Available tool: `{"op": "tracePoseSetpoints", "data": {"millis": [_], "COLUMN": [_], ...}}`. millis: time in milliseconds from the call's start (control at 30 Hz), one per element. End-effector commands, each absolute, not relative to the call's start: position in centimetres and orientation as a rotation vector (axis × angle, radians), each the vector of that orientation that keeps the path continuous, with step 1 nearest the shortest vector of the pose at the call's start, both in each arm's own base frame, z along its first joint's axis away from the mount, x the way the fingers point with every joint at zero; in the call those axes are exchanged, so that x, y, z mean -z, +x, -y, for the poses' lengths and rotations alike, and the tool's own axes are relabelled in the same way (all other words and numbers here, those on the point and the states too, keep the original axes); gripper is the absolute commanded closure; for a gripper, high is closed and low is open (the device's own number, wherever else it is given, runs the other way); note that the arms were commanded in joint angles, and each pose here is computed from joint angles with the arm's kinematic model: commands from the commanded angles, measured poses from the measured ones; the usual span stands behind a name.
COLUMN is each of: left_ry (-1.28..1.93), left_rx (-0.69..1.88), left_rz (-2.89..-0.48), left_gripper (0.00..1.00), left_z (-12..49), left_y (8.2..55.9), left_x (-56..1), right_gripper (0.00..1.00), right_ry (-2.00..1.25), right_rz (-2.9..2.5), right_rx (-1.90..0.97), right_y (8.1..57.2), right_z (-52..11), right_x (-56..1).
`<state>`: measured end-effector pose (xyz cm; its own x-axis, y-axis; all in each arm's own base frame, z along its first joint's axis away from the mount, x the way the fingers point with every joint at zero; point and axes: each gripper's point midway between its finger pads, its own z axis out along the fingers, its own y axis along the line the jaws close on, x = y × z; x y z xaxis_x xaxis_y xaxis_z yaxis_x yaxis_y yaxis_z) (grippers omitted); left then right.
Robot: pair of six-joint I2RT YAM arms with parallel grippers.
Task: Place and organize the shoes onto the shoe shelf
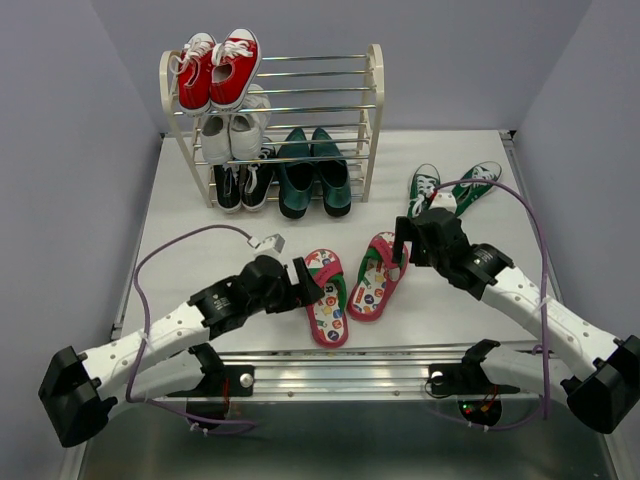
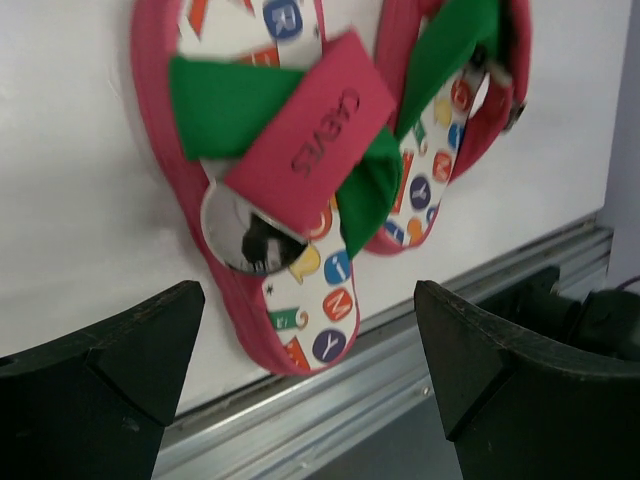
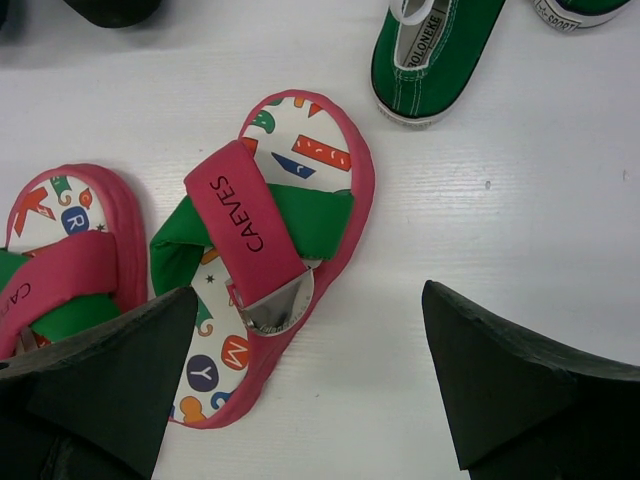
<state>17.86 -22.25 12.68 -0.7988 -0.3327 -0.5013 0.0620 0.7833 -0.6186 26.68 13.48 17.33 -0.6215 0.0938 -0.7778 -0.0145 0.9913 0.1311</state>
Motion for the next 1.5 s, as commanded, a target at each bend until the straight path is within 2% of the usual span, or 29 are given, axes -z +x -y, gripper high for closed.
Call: {"op": "tracePoseSetpoints", "data": {"millis": [0,233,367,833,1200,1333,1433,1467], "left_ry": [-0.228,-0.292,-0.321,-0.282,-0.24,-0.243,-0.246,-0.249], "left_rx": [0.871,0.832,0.798,0.531,0.51,0.522,0.528,0.534], "left_rz": [-2.461,-2.493,-2.456,-2.405,-2.422,-2.422,-2.414,-2.409], "left_gripper": [0.01,0.02,0.13,0.37,0.49,0.68,0.96,1.0], "left_z": [23.6,22.9,22.9,22.7,23.7,24.0,24.1,24.1], "left_y": [14.8,13.6,14.7,18.4,18.9,19.0,19.1,19.1], "left_x": [-10.3,-7.8,-7.6,-7.8,-6.7,-6.7,-7.2,-7.4], "right_gripper": [0.0,0.0,0.0,0.0,0.0,0.0,0.0,0.0], "right_ry": [0.122,0.115,0.114,0.106,0.1,0.104,0.104,0.105], "right_rz": [-2.209,-2.229,-2.238,-2.241,-2.235,-2.236,-2.236,-2.235], "right_rx": [-0.148,-0.124,-0.11,-0.095,-0.056,-0.053,-0.053,-0.051], "right_y": [26.9,26.8,26.9,27.4,27.8,27.8,27.8,27.8], "right_z": [-12.9,-12.7,-12.7,-12.9,-12.6,-12.5,-12.5,-12.5], "right_x": [-17.7,-16.7,-16.4,-16.6,-16.6,-16.6,-16.5,-16.6]}}
